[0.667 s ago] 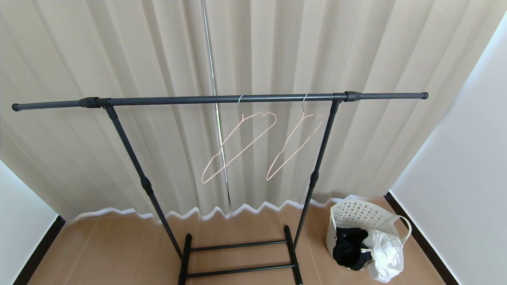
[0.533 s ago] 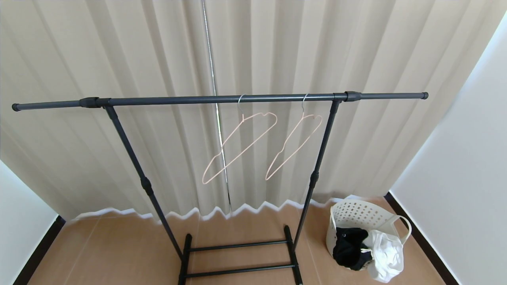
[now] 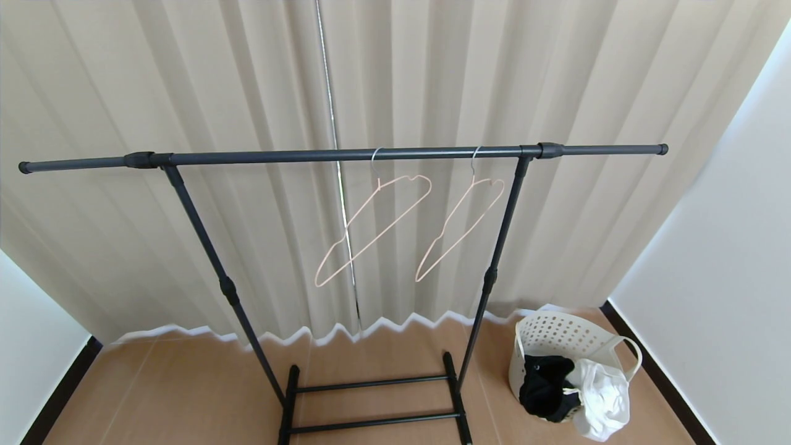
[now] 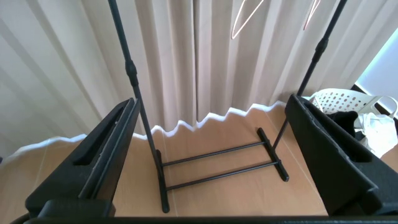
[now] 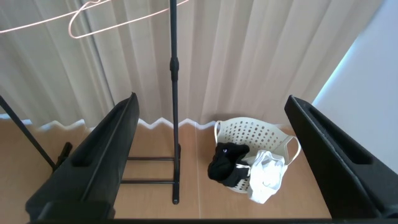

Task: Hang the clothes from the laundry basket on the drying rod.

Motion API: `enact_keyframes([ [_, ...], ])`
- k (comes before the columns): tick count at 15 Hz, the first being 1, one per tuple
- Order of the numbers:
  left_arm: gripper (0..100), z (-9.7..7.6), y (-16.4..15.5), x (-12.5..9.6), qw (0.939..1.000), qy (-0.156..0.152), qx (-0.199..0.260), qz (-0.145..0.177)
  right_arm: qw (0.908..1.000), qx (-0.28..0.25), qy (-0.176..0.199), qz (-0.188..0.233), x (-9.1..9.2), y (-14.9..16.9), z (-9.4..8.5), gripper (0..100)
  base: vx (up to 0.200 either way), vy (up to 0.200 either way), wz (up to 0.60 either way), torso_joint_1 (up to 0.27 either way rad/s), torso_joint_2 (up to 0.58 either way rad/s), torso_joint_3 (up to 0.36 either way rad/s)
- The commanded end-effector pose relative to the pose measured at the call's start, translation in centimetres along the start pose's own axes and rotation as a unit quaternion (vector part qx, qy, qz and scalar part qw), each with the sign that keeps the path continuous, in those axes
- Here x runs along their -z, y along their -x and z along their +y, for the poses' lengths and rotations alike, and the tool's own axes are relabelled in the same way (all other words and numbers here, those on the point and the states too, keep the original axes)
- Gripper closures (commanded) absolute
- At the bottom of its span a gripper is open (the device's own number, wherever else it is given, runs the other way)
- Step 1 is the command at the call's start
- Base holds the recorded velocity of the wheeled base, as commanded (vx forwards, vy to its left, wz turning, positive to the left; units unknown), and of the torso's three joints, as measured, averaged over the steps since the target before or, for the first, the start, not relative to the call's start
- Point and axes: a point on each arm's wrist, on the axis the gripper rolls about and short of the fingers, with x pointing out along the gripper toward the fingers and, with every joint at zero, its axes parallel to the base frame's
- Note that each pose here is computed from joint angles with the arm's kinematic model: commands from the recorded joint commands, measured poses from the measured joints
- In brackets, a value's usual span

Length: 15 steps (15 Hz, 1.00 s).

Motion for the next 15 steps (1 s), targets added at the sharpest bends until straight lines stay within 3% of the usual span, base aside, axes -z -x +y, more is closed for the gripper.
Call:
enact_keyframes([
  [1,0,0.0,-0.02,0.03,1.0,0.001,0.0,0.001,1.0,0.0,0.0,0.0,-0.02,0.0,0.0,0,0.0,0.0,0.0,0.0,0.0,0.0],
  [15,0,0.01,-0.01,-0.01,1.0,0.006,-0.001,0.0,1.0,0.0,0.0,0.001,0.0,0.0,0.0,0,0.0,0.0,0.0,0.0,0.0,0.0],
])
